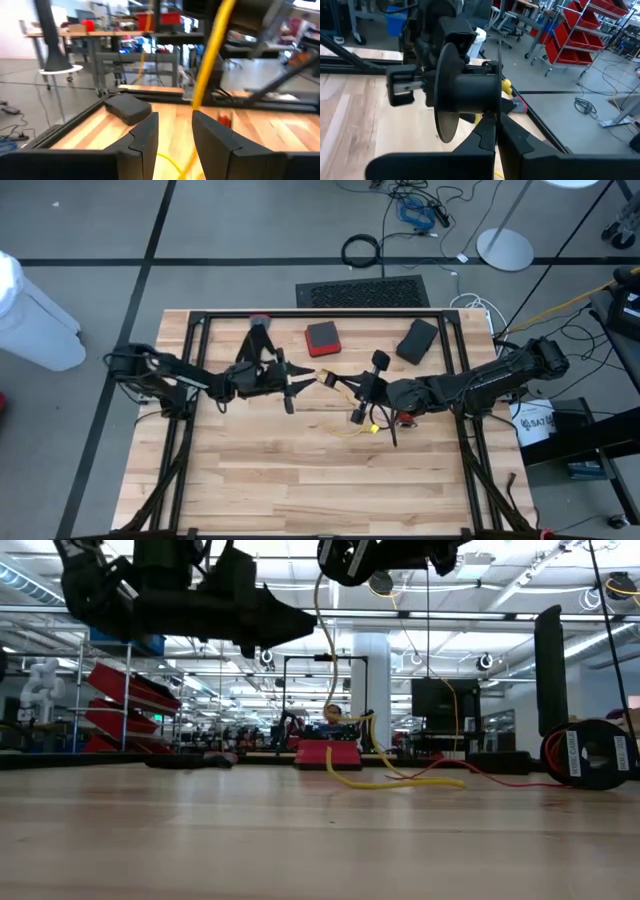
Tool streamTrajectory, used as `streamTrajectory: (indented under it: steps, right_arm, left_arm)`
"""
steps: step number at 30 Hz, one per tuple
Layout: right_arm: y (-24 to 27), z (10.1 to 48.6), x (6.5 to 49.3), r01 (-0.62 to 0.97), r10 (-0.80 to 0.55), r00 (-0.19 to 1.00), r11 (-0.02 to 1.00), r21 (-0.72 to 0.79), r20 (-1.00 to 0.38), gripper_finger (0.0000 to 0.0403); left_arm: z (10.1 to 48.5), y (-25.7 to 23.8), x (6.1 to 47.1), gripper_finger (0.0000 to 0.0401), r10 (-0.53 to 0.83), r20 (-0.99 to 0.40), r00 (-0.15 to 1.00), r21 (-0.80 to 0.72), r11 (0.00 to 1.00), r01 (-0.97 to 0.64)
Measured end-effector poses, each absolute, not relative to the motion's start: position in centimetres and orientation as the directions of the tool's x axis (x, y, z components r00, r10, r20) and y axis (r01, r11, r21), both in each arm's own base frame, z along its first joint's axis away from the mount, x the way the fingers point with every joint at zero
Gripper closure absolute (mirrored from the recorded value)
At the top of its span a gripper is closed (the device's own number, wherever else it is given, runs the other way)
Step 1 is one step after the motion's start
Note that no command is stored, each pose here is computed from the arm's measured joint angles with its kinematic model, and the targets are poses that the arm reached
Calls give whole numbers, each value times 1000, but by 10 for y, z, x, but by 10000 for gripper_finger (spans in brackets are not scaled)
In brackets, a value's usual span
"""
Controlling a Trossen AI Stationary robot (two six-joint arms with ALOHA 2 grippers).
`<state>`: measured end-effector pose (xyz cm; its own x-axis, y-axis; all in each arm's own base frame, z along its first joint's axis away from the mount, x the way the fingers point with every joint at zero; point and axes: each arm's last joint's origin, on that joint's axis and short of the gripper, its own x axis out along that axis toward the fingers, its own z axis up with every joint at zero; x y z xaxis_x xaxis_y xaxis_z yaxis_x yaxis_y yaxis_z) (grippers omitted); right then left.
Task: Coil cords
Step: Coil the yellow wire onto the spool
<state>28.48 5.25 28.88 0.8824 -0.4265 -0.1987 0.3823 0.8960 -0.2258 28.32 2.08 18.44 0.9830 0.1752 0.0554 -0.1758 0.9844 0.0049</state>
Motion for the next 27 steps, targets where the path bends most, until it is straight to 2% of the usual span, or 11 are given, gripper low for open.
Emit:
streamTrajectory:
  steps: [6, 13, 27]
  right_arm:
    - [52, 291, 285, 381, -426, 885, 894, -237, -186, 403]
    - [53, 294, 286, 380, -425, 892, 890, -252, -154, 403]
    - [53, 295, 286, 389, -428, 892, 891, -236, -144, 403]
  left_arm:
    - [169, 20, 291, 274, 140, 96, 985, -25, 990, -138]
    - [154, 19, 298, 274, 110, 54, 992, -61, 992, -106]
    - [161, 10, 306, 274, 9, 90, 996, -71, 997, -3]
